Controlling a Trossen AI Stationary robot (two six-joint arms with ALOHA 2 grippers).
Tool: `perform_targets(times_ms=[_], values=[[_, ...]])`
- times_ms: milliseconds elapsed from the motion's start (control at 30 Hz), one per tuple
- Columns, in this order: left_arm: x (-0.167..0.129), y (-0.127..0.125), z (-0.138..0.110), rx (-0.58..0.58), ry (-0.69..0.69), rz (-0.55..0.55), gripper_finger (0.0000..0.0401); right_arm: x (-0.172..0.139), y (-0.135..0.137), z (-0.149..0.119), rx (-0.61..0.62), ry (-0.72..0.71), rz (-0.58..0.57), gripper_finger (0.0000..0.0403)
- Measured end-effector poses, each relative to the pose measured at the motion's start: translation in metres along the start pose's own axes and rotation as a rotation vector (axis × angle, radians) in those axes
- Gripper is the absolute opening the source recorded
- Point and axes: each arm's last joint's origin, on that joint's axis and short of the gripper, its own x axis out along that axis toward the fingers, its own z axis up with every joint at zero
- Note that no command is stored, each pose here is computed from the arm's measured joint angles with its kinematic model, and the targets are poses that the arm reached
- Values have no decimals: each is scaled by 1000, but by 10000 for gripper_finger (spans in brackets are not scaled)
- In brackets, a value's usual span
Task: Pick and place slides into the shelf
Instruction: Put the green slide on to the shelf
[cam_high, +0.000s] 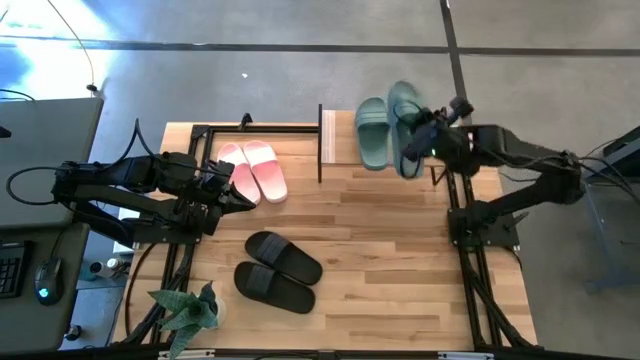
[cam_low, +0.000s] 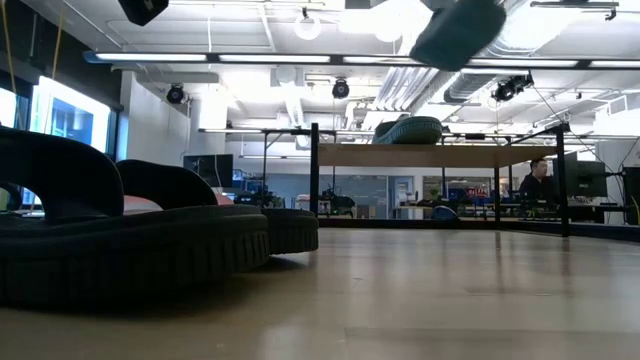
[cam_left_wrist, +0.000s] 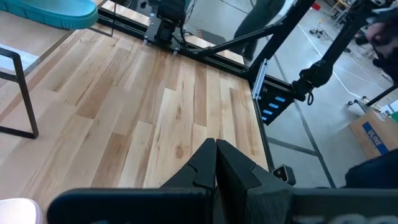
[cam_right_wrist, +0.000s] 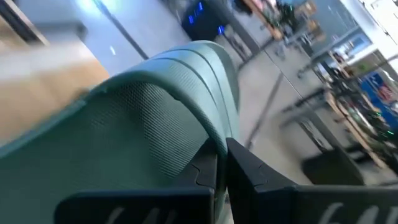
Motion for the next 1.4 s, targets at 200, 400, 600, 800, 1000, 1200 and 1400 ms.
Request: perform_targets(times_ms=[200, 400, 600, 800, 1000, 1200, 1400], values=[[0, 0, 0, 0, 0, 0, 1, 25, -16, -4, -109, 106, -25, 0], [0, 0, 0, 0, 0, 0, 1, 52, -7, -19, -206, 163, 3, 0], [0, 0, 0, 0, 0, 0, 1, 77, 3, -37, -224, 151, -64, 0], [0, 0, 0, 0, 0, 0, 1, 96, 7, -44, -234, 187, 1, 0], [0, 0, 0, 0, 0, 0, 1, 113, 11, -49, -238, 218, 38, 0], [0, 0, 0, 0, 0, 0, 1, 121, 9, -51, -225, 227, 30, 0], [0, 0, 0, 0, 0, 0, 1, 129, 13, -54, -252, 259, 53, 0]])
